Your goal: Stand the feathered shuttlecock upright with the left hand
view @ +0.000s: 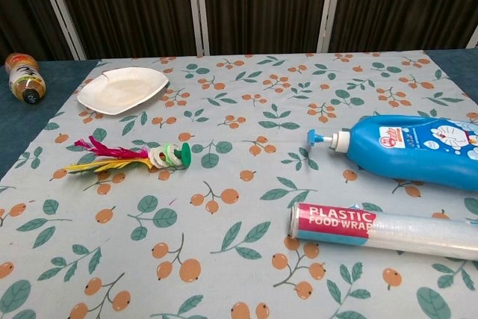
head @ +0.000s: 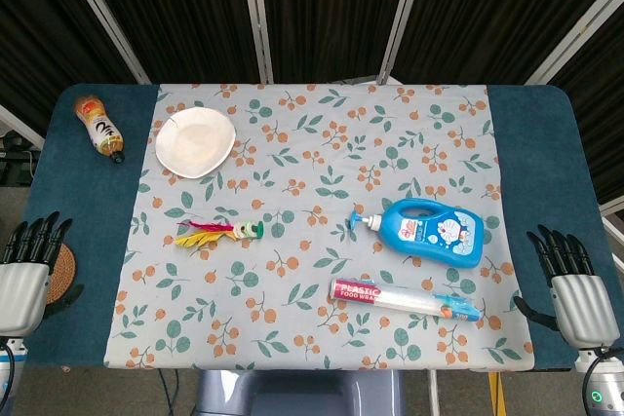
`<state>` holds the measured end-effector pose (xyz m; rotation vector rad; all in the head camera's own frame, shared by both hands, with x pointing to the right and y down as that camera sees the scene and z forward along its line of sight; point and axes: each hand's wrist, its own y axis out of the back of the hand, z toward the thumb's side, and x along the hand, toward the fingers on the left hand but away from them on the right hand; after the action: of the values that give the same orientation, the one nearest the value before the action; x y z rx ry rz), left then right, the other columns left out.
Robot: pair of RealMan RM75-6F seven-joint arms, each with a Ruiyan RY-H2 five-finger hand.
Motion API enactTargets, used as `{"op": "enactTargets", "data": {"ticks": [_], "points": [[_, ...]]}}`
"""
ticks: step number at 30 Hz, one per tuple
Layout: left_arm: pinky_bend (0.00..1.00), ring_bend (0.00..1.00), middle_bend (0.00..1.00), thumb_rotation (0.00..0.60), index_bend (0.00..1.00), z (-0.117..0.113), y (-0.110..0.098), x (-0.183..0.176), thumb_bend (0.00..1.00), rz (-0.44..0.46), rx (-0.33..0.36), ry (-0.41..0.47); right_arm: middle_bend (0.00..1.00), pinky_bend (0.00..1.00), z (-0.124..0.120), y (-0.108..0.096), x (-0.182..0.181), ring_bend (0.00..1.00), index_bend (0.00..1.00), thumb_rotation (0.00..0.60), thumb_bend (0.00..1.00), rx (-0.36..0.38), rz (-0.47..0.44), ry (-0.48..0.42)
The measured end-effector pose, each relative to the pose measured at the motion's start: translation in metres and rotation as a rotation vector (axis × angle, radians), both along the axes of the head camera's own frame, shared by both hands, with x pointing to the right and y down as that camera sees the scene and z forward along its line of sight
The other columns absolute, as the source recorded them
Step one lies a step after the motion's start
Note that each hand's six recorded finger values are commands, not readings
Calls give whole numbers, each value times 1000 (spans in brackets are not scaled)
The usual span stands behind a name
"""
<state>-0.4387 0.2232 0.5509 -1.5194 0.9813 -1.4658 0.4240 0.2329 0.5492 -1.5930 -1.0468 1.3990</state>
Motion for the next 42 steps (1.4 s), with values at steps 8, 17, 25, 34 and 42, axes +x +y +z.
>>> {"op": "enactTargets", "data": {"ticks": [8, 17, 25, 34, 42], "points": [[0, 0, 0, 600, 36, 1, 0, 0, 215, -6, -6, 8, 0, 0, 0, 0, -1, 0, 64, 600, 107, 0, -2, 0], [0, 0, 0, 600, 112, 6, -3, 2, 227, -9, -18, 19, 0, 0, 2, 1, -3, 0, 64, 600, 107, -7, -4, 0], [0, 0, 0, 600, 296, 25, -17, 6, 332, -48, -69, 35, 0, 0, 2, 1, -4, 0, 65, 600, 106, -10, -9, -4], [0, 0, 0, 600, 409, 73, -65, 30, 379, -56, -100, -1, 0, 0, 2, 1, -4, 0, 64, 600, 108, -10, -13, -10], [0, 0, 0, 600, 426, 123, -90, 63, 384, -13, -151, -76, 0, 0, 2, 1, -3, 0, 64, 600, 107, -14, -9, -19]]}}
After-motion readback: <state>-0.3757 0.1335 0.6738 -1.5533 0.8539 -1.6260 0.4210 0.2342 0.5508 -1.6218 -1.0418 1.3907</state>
